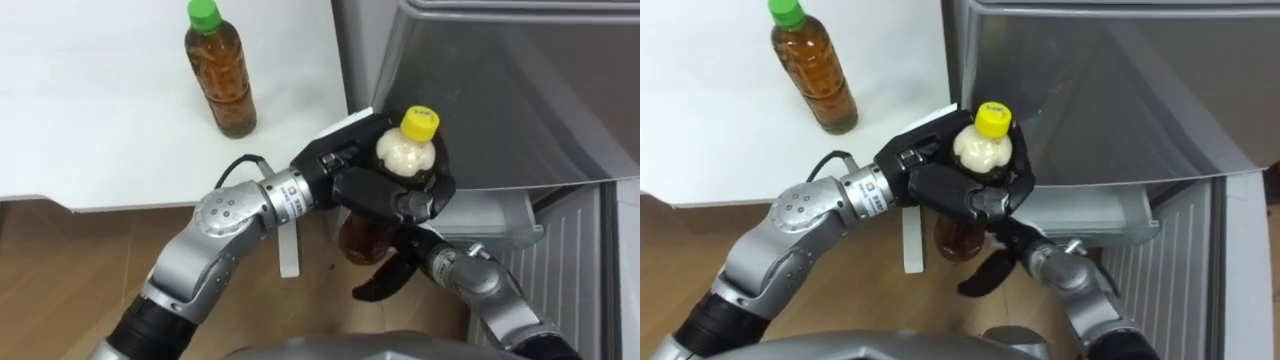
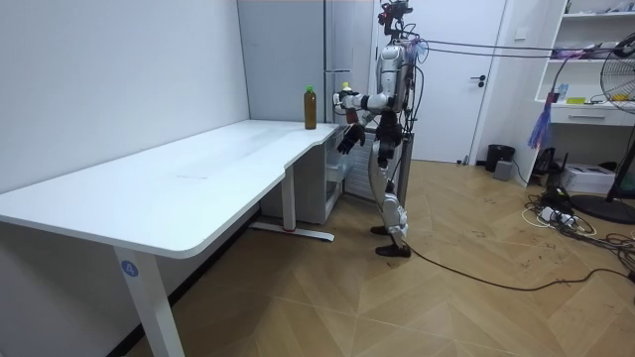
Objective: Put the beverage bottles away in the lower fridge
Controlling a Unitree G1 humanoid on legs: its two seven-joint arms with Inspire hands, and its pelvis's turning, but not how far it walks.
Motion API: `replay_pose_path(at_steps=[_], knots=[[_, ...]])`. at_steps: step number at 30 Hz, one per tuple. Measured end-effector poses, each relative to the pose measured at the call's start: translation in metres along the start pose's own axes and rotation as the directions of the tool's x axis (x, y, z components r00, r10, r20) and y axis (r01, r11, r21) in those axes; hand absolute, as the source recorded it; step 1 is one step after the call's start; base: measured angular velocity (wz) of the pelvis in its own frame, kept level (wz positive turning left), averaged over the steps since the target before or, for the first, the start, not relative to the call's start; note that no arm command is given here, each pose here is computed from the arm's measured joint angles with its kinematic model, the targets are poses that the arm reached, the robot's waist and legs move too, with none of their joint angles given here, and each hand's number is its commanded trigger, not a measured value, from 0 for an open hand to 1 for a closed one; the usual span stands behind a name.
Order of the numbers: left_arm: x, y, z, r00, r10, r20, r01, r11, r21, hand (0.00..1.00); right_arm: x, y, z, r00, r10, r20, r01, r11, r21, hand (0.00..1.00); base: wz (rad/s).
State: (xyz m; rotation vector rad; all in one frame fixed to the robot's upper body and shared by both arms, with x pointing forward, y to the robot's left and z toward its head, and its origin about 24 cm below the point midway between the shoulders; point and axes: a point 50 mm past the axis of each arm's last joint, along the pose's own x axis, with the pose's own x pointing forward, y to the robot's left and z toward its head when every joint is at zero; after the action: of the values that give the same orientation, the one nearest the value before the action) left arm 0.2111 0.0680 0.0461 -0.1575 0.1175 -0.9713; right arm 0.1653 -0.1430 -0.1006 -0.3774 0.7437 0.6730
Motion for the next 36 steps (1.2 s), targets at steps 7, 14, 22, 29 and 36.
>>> replay_pose_path(at_steps=[7, 14, 22, 29, 36], knots=[[-0.001, 0.001, 0.0, 1.0, 0.004, 0.005, -0.004, 1.0, 0.006, 1.0, -0.002, 0.001, 0.008, 0.996, 0.078, 0.036, -0.077, 0.997, -0.012, 0.0, 0.02], [-0.003, 0.0, -0.002, 1.0, 0.027, -0.002, -0.027, 0.999, 0.039, 1.0, -0.004, 0.006, 0.016, 0.979, 0.191, 0.073, -0.189, 0.981, -0.04, 0.0, 0.02], [-0.006, 0.004, -0.001, 0.998, 0.055, -0.002, -0.055, 0.997, 0.055, 1.0, -0.011, 0.003, 0.018, 0.944, 0.313, 0.104, -0.313, 0.95, -0.018, 0.0, 0.03], [-0.009, 0.007, -0.001, 0.998, 0.067, -0.007, -0.066, 0.995, 0.069, 1.0, -0.014, 0.005, 0.028, 0.912, 0.364, 0.187, -0.373, 0.928, 0.014, 0.0, 0.09], [-0.013, 0.008, -0.002, 0.996, 0.084, 0.005, -0.084, 0.994, 0.065, 1.0, -0.015, 0.004, 0.028, 0.904, 0.378, 0.2, -0.391, 0.92, 0.024, 0.0, 0.0]])
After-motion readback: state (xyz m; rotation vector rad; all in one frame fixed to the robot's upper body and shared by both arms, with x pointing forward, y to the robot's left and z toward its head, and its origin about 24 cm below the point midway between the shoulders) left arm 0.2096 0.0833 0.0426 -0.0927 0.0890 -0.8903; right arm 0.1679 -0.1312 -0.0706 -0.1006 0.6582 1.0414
